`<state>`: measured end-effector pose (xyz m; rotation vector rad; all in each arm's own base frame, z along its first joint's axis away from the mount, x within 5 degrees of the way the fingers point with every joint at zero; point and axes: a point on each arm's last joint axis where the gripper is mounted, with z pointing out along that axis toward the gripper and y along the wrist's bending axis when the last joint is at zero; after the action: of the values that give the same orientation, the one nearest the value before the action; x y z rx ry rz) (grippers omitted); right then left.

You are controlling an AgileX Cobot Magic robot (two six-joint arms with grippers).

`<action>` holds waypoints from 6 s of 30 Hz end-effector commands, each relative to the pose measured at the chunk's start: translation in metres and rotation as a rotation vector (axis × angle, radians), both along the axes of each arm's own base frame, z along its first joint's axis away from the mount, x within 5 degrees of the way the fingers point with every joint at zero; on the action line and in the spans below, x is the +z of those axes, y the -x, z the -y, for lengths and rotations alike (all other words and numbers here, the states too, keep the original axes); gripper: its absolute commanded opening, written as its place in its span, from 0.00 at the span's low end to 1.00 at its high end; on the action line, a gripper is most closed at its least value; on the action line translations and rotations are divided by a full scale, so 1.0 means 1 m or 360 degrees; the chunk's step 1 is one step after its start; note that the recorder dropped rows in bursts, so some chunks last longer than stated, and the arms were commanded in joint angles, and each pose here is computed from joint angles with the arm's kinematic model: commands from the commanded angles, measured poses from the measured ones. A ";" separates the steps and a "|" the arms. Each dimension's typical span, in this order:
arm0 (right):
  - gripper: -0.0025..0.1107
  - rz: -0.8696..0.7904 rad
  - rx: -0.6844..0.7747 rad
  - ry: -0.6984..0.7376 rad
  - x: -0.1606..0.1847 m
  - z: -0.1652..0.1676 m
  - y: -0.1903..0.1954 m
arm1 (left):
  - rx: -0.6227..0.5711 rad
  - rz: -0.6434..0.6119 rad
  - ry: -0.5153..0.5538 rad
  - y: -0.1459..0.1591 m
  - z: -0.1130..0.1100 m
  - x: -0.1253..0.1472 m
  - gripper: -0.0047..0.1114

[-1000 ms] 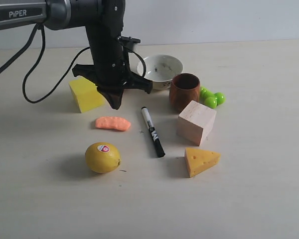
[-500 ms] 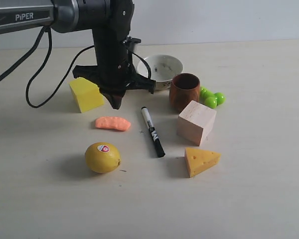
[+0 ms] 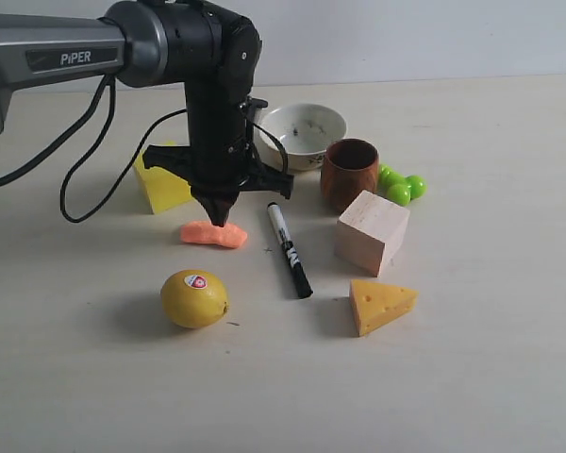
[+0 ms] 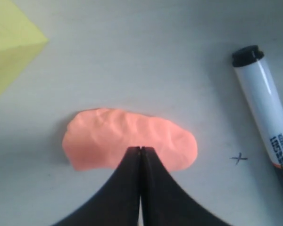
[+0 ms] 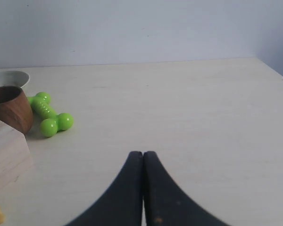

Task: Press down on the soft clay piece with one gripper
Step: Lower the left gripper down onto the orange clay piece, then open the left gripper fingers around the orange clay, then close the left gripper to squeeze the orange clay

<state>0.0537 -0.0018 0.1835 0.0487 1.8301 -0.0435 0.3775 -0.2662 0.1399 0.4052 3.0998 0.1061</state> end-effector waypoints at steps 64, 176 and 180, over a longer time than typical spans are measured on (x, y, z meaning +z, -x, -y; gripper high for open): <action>0.02 0.0023 0.0004 0.0014 0.000 0.000 0.000 | -0.0069 -0.0195 -0.0080 0.009 -0.003 -0.054 0.04; 0.02 0.0023 0.0004 0.0014 0.000 0.000 0.000 | -0.0112 -0.0039 -0.0067 0.003 -0.004 -0.011 0.21; 0.02 0.0023 0.0004 0.0014 0.000 0.000 0.000 | -0.0120 -0.0039 -0.0067 0.003 -0.004 -0.011 0.21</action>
<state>0.0537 -0.0018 0.1835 0.0487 1.8301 -0.0435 0.3746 -0.2613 0.1230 0.5251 3.1155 0.1770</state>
